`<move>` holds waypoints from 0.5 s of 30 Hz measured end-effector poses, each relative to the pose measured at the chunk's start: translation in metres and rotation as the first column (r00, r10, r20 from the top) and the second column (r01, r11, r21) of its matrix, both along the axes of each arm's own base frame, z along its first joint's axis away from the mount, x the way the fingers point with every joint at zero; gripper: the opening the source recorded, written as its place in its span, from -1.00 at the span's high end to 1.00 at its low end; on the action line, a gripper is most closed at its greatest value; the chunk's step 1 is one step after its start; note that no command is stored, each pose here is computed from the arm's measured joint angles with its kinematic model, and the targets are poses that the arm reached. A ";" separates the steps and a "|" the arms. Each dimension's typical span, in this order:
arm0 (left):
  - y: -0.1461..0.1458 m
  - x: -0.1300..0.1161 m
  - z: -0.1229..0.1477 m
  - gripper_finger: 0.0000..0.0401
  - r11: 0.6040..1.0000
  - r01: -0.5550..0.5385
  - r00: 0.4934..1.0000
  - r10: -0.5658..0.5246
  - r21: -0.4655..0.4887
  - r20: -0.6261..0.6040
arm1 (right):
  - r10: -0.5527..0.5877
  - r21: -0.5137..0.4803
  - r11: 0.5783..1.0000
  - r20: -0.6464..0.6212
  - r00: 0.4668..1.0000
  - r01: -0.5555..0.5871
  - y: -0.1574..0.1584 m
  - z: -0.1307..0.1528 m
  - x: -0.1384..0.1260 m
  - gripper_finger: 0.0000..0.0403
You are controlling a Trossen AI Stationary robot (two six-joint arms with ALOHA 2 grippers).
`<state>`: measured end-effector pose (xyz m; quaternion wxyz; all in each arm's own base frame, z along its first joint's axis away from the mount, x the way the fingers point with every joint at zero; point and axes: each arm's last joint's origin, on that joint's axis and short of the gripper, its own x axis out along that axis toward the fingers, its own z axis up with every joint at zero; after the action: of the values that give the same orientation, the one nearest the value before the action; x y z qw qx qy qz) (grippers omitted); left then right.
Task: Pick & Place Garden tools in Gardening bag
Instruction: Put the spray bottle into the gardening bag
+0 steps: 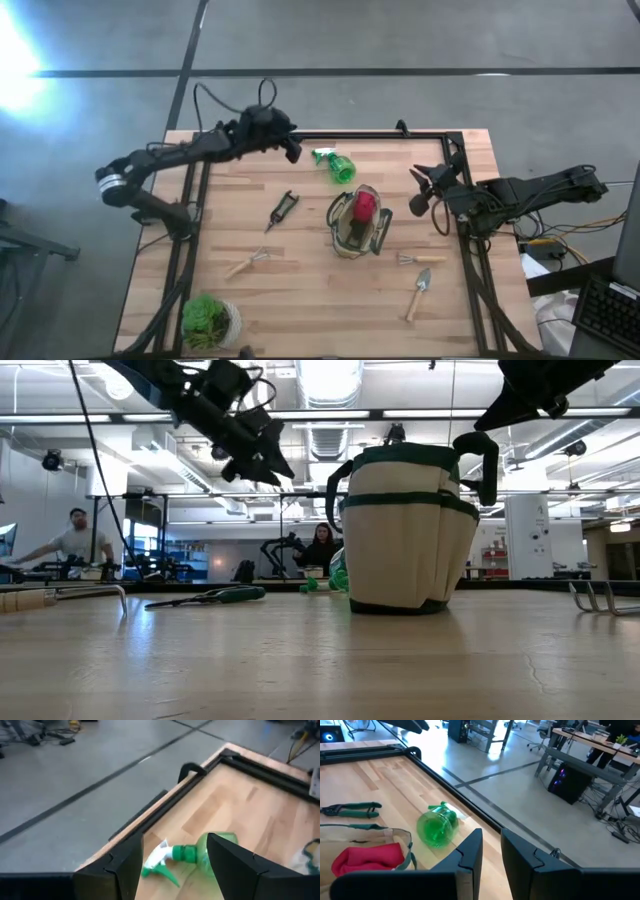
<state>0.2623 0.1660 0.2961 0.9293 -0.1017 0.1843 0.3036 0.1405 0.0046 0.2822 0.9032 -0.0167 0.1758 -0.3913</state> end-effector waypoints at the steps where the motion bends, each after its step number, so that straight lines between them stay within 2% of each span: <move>1: 0.005 0.003 0.000 -0.10 1.000 0.012 1.000 -0.012 0.005 -0.026 | -0.002 0.000 1.000 0.000 1.000 0.002 0.000 0.000 0.000 0.69; 6: 0.024 0.026 -0.016 -0.10 0.996 0.090 0.965 -0.083 0.014 -0.250 | -0.012 -0.002 1.000 -0.003 1.000 0.012 -0.002 0.000 0.000 0.71; 11: 0.043 0.049 -0.033 -0.10 0.990 0.103 0.901 -0.133 -0.094 -0.413 | -0.012 -0.005 1.000 -0.007 1.000 0.012 -0.002 0.000 0.000 0.70; 15: 0.063 0.062 -0.048 -0.10 0.975 0.111 0.867 -0.190 -0.195 -0.460 | -0.012 -0.005 1.000 -0.010 1.000 0.012 -0.002 -0.001 0.000 0.69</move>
<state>0.3242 0.2292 0.2477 0.8650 -0.0844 0.4380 0.2296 0.1409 0.0026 0.2815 0.8999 -0.0199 0.1795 -0.3970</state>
